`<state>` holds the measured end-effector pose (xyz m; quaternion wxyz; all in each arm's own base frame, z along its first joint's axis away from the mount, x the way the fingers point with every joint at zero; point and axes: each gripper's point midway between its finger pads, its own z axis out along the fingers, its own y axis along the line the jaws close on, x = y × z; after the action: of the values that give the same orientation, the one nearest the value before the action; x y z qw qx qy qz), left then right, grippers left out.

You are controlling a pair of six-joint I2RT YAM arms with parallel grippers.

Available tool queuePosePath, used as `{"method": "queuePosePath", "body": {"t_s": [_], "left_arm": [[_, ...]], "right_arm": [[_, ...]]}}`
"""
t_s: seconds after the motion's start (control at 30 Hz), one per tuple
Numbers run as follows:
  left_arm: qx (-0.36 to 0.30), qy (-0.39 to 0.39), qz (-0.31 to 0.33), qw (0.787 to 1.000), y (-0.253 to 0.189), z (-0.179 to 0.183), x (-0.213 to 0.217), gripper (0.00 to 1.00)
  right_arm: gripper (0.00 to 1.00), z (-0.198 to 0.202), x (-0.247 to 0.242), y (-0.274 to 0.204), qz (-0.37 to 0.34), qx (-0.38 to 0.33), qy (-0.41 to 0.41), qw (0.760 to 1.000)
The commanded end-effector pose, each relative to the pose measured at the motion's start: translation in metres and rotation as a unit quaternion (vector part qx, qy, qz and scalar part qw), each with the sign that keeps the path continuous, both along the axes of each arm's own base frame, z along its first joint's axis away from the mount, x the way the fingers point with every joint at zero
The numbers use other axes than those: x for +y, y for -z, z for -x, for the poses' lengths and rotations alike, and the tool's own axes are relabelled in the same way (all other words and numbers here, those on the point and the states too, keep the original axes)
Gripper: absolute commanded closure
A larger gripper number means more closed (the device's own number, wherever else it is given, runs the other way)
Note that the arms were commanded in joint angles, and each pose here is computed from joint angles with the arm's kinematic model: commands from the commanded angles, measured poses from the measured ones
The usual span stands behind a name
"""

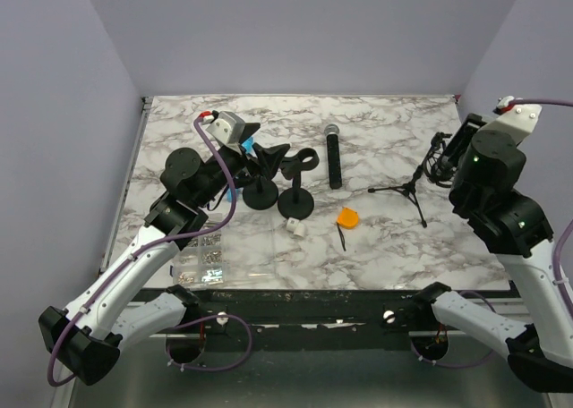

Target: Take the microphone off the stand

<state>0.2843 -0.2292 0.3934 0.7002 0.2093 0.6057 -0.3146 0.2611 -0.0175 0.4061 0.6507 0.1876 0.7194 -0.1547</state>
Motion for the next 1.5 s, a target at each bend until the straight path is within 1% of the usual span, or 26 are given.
{"method": "queuePosePath", "body": {"t_s": [0.0,0.33,0.4,0.5,0.63,0.73,0.83,1.03,1.13,1.23,1.33,1.47], "left_arm": [[-0.015,-0.006,0.007,1.000,-0.015,0.002,0.002,0.14],[-0.012,-0.003,0.006,1.000,-0.014,0.002,0.001,0.14],[-0.013,0.000,0.007,1.000,-0.014,0.002,0.000,0.14],[-0.013,-0.004,0.007,1.000,-0.014,0.002,0.001,0.14],[-0.012,-0.001,0.006,1.000,-0.014,0.002,0.000,0.14],[-0.015,-0.005,0.007,1.000,-0.016,0.002,0.002,0.14],[-0.020,-0.013,0.006,1.000,-0.017,0.002,0.005,0.14],[-0.026,-0.009,0.008,1.000,-0.023,0.006,0.006,0.14],[-0.027,-0.014,0.006,1.000,-0.022,0.005,0.007,0.14],[-0.028,-0.014,0.005,1.000,-0.023,0.004,0.008,0.14],[-0.028,-0.012,0.005,1.000,-0.023,0.005,0.007,0.14],[-0.025,-0.012,0.003,1.000,-0.021,0.003,0.006,0.14]], "right_arm": [[0.73,0.008,-0.005,-0.046,-0.007,-0.047,-0.010,0.999],[0.94,0.028,-0.011,-0.131,-0.024,-0.145,-0.037,0.988],[0.96,0.031,-0.008,-0.146,-0.036,-0.170,-0.054,0.983],[0.99,0.028,0.008,-0.163,-0.057,-0.200,-0.102,0.973],[0.99,0.004,0.051,-0.164,-0.081,-0.194,-0.187,0.960],[0.99,-0.023,0.090,-0.144,-0.088,-0.157,-0.249,0.952],[0.99,-0.059,0.126,-0.106,-0.076,-0.079,-0.289,0.951],[0.99,-0.113,0.172,-0.014,-0.071,0.075,-0.312,0.945],[0.99,-0.136,0.186,0.036,-0.060,0.151,-0.303,0.939],[0.99,-0.155,0.186,0.078,-0.042,0.212,-0.268,0.939],[0.99,-0.168,0.178,0.105,-0.010,0.247,-0.229,0.942],[0.99,-0.188,0.171,0.129,0.021,0.272,-0.187,0.944]]}}
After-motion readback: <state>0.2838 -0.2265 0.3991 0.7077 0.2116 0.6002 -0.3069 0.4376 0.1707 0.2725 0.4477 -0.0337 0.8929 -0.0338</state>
